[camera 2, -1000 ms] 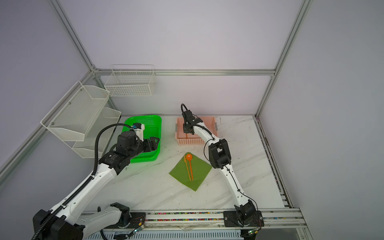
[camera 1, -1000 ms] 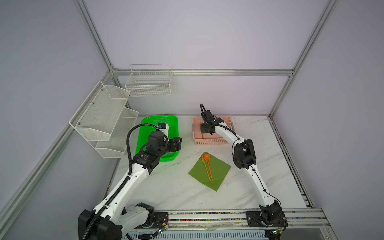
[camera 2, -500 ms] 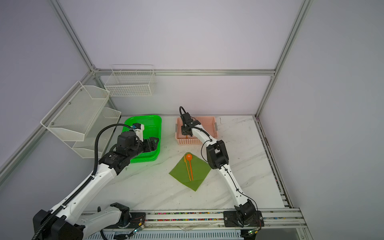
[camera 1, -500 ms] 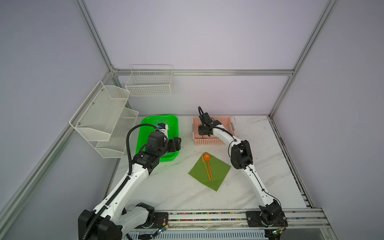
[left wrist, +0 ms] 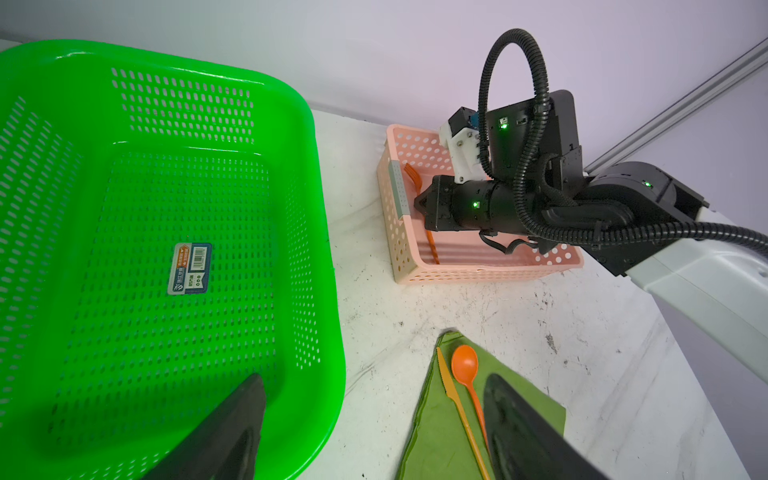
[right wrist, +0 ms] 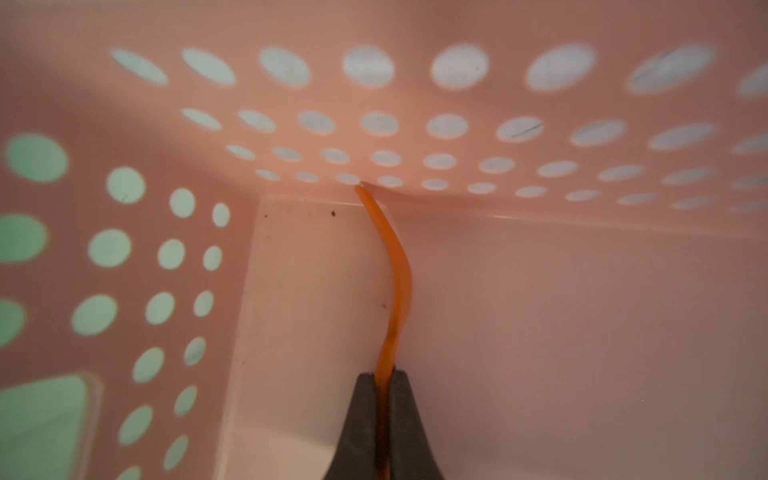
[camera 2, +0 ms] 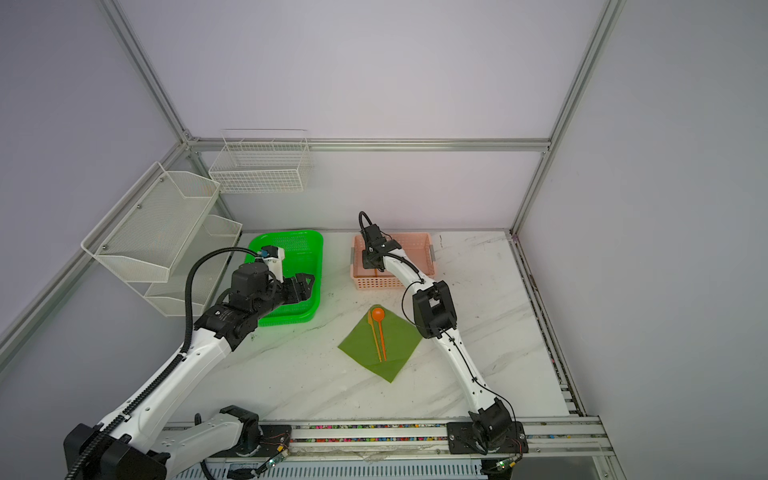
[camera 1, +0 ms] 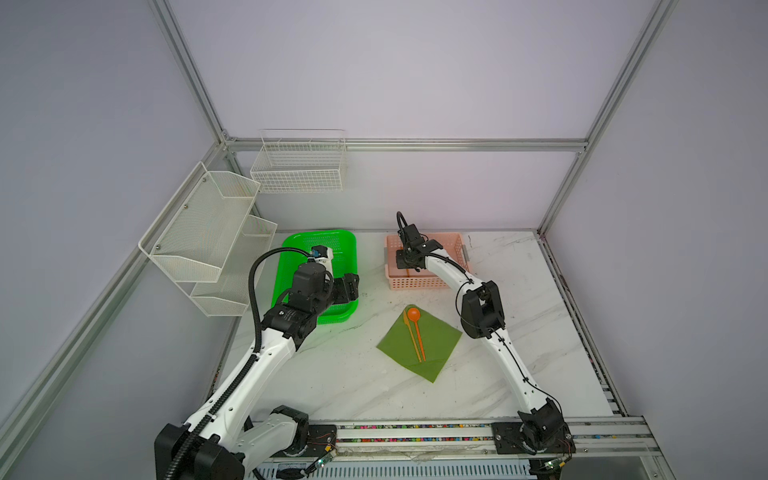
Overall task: Place the utensils on the paper napkin and roll it up
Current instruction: 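Lift the orange fork over the napkin while the left arm moves toward the napkin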
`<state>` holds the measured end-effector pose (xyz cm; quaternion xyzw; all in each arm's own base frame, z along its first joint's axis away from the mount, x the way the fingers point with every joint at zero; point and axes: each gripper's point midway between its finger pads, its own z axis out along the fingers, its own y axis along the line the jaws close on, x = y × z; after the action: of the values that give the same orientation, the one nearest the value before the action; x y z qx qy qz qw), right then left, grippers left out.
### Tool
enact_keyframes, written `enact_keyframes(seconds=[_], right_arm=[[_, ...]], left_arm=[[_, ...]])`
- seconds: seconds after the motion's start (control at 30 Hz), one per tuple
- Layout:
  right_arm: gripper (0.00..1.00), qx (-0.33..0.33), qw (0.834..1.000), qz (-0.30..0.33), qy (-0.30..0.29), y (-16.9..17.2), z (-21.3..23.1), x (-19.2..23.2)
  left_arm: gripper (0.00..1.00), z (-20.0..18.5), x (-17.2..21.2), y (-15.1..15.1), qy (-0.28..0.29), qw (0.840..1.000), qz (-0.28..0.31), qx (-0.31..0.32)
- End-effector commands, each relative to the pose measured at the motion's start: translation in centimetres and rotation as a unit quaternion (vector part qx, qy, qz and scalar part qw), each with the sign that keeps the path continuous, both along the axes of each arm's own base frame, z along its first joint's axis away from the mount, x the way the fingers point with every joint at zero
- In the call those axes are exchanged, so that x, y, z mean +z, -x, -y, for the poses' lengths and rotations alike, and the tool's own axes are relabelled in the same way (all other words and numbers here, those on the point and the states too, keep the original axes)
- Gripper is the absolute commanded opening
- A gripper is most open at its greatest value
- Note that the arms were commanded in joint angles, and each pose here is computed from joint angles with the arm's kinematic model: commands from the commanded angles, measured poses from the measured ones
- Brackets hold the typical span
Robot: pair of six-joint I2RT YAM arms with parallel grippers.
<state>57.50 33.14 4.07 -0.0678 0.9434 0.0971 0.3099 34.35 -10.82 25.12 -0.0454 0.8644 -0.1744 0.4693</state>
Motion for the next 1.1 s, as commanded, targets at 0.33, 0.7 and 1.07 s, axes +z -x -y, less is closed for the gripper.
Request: enact_keyframes(seconds=[0.33, 0.7, 1.07], right_arm=[[0.01, -0.009, 0.982, 0.155, -0.108, 1.8, 1.0, 22.3], [0.04, 0.007, 0.978, 0.129, -0.162, 16.3, 7.5, 23.5], [0.05, 0.04, 0.984, 0.033, -0.171, 25.7, 10.1, 13.4]], left_arm=[[0.81, -0.7, 0.4, 1.0, 0.0, 1.0, 0.007, 0.003], [0.8, 2.5, -3.9, 2.8, 0.038, 0.998, -0.041, -0.027], [0.8, 6.8, -8.8, 5.6, 0.055, 0.994, -0.069, -0.06]])
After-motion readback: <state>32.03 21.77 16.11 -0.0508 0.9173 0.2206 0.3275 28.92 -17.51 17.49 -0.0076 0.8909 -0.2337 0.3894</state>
